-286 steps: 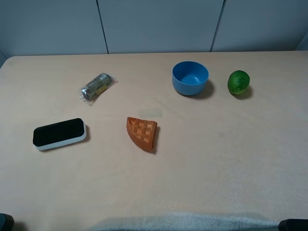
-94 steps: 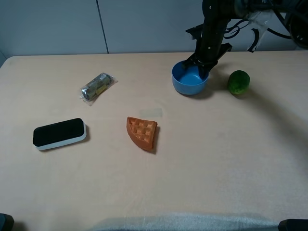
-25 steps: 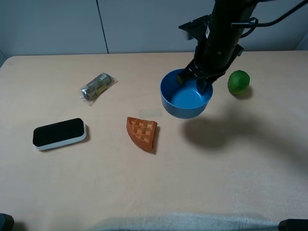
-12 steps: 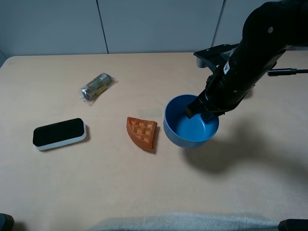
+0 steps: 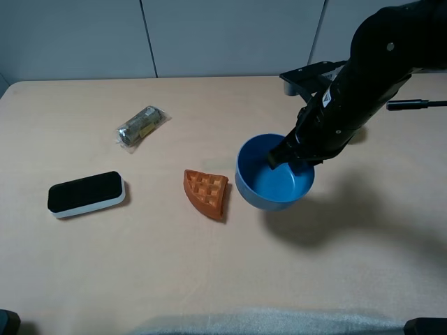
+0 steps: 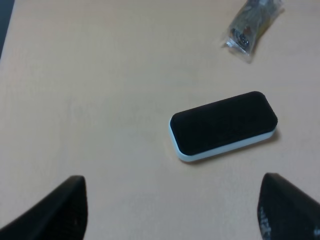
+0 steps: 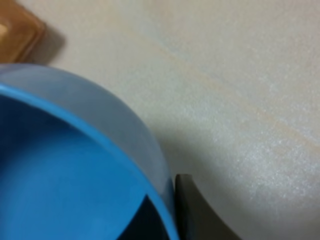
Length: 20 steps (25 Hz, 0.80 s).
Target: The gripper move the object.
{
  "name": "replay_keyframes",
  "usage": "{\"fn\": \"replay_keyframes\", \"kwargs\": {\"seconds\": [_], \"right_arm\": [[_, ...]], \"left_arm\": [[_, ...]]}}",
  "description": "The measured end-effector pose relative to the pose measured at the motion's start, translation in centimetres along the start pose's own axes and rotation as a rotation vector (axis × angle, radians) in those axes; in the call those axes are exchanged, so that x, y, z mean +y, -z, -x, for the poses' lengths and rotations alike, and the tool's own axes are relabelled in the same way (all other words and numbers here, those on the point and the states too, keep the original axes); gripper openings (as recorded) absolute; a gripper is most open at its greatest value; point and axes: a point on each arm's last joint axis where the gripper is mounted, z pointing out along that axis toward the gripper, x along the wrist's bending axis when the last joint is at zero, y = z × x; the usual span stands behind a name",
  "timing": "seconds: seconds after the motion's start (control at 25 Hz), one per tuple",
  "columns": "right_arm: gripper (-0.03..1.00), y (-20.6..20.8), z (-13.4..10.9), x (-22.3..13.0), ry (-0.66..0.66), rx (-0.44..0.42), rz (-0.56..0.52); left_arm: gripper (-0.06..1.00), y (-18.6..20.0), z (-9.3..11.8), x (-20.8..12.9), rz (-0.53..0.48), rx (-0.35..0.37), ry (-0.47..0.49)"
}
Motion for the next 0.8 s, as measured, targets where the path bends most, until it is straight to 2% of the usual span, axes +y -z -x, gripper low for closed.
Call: {"fn": "replay_keyframes", "kwargs": {"seconds": [0.16,0.8], "right_arm": [[-0.03,-1.6,0.1,-0.1,0.012,-0.005,-0.046],[-0.03,-4.4,0.4,-0.1,0.017,-0.015,-0.103]], "left_arm": [[0.76,0.0,0.0,0.0,0.000,0.000,0.000],[0.76,0.0,0.0,0.0,0.000,0.000,0.000]]}}
